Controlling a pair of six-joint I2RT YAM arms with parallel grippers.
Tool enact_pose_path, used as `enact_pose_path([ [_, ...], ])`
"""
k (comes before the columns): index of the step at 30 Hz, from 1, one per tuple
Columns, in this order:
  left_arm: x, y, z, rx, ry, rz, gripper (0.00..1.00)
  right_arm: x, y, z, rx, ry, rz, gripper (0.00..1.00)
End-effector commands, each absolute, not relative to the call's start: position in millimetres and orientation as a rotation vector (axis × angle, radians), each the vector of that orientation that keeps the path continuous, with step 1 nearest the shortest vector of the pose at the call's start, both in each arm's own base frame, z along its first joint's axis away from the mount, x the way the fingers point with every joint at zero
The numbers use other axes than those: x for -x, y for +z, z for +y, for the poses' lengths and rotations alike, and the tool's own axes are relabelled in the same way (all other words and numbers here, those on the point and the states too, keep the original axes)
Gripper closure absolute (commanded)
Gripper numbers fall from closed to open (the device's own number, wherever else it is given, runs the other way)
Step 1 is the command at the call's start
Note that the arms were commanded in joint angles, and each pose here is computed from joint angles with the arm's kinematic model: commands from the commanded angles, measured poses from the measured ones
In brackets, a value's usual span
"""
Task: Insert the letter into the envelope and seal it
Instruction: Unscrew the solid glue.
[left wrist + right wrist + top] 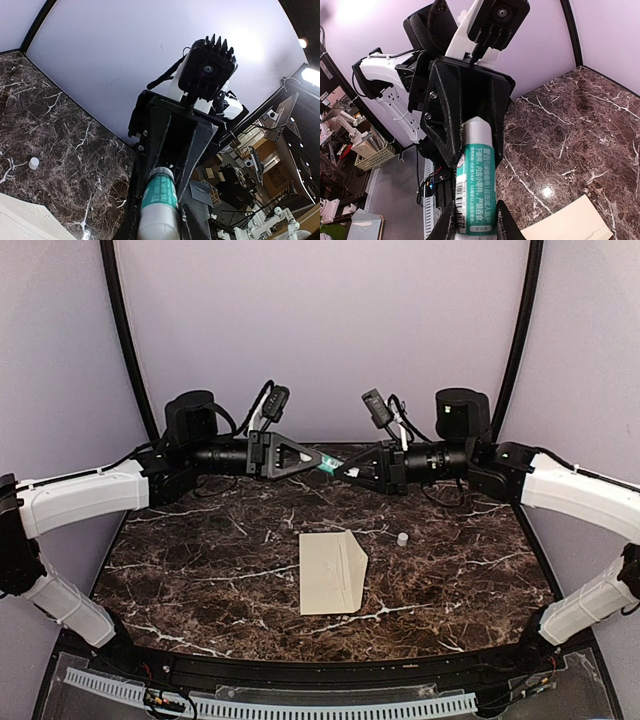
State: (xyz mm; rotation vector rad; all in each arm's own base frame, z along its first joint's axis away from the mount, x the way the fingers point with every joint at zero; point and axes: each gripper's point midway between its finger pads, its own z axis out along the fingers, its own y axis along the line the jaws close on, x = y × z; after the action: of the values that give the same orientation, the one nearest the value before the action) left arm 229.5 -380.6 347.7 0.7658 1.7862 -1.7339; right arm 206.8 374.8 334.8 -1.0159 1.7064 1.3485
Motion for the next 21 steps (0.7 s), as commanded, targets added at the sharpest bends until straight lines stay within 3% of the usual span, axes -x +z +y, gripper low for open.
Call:
enact_pose_path([
  [1, -228, 360, -382, -0.796, -1.744, 1.747, 0.79, -211, 347, 376, 1.023, 1.334, 1.672, 0.94],
  [6, -230, 358, -382, -0.782, -1.742, 1.747, 0.90, -213, 350, 376, 0.994, 1.343, 1.658, 0.86],
  [11, -232, 365, -378, -0.739, -1.733, 1.691, 0.97, -218, 356, 369, 0.856, 1.379, 1.614, 0.55],
  [15, -234, 370, -373, -0.705, -1.720, 1.648, 1.00, -219, 367, 358, 0.706, 1.454, 1.541, 0.39],
  [21, -235, 371, -371, -0.676, -1.720, 1.629, 1.00, -216, 376, 358, 0.613, 1.554, 1.476, 0.35],
])
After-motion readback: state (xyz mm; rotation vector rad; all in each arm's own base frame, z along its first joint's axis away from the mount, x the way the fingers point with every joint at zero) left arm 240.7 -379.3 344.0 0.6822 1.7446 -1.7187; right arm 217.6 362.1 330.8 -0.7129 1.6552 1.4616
